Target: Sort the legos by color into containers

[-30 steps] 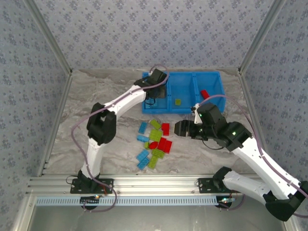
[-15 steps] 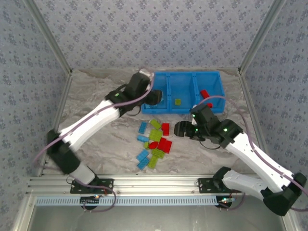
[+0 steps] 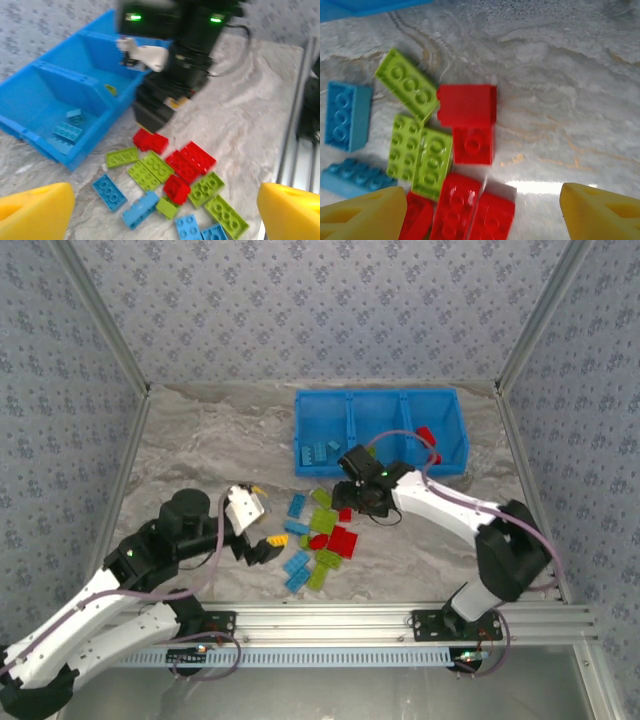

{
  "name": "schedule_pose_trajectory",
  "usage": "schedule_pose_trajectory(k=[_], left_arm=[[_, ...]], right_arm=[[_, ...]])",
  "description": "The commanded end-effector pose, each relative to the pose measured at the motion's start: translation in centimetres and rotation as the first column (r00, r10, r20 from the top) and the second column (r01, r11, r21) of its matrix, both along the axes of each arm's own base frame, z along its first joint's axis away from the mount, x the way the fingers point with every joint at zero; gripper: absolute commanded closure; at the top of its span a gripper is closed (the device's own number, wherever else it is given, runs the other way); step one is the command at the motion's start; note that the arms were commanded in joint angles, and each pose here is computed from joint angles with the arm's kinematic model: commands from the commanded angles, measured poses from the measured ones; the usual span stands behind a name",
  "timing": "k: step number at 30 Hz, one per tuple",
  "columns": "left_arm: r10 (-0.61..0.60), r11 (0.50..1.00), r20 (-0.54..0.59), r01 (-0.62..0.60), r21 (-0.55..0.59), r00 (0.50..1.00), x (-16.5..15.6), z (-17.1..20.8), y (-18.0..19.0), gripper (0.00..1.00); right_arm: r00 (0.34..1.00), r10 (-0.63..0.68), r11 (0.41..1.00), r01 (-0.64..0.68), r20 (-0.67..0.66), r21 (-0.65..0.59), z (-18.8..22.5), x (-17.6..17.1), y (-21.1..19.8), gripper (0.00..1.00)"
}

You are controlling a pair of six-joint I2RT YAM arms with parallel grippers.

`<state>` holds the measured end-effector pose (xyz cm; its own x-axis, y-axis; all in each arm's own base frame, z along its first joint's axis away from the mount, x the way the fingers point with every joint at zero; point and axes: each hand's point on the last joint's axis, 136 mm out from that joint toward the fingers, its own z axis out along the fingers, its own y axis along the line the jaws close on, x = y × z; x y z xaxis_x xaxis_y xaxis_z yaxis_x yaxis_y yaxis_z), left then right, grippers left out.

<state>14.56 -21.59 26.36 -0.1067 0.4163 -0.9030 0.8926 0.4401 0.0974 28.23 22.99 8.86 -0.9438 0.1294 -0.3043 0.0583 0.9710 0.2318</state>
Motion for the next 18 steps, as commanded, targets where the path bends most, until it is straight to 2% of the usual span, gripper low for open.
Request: schedule_pose_trajectory(k=[1,6,11,17,18], left_arm=[[-0.129,0.990,0.066,0.124,0.066,0.989,-1.4,-2.2,-0.2,0.01],[-0.123,0.988,0.076,0.114,0.107,0.990,-0.7,-4.1,-0.5,0.01],[-0.117,0.983,0.054,0.108,0.147,0.992,-0.5,-5.1,-0.3,0.01],[-0.104,0.986,0.067,0.094,0.135,0.992,-0.5,-5.1,0.0,0.01],[-0.102,0.986,0.070,0.091,0.139,0.992,-0.4,-5.1,0.1,0.01]], right_arm=[[1.000,-0.018,0.999,0.017,0.004,0.049,-0.8,2.8,1.9,0.16],[0.998,0.021,1.000,-0.021,-0.056,0.012,-3.2,4.1,3.4,0.20],[0.997,-0.005,1.000,0.006,-0.079,0.010,-4.8,4.1,3.2,0.39],[0.992,-0.015,1.000,0.012,-0.127,-0.021,-6.1,2.4,1.8,0.41],[0.991,-0.015,0.999,0.011,-0.132,-0.031,-6.5,2.0,1.4,0.44]])
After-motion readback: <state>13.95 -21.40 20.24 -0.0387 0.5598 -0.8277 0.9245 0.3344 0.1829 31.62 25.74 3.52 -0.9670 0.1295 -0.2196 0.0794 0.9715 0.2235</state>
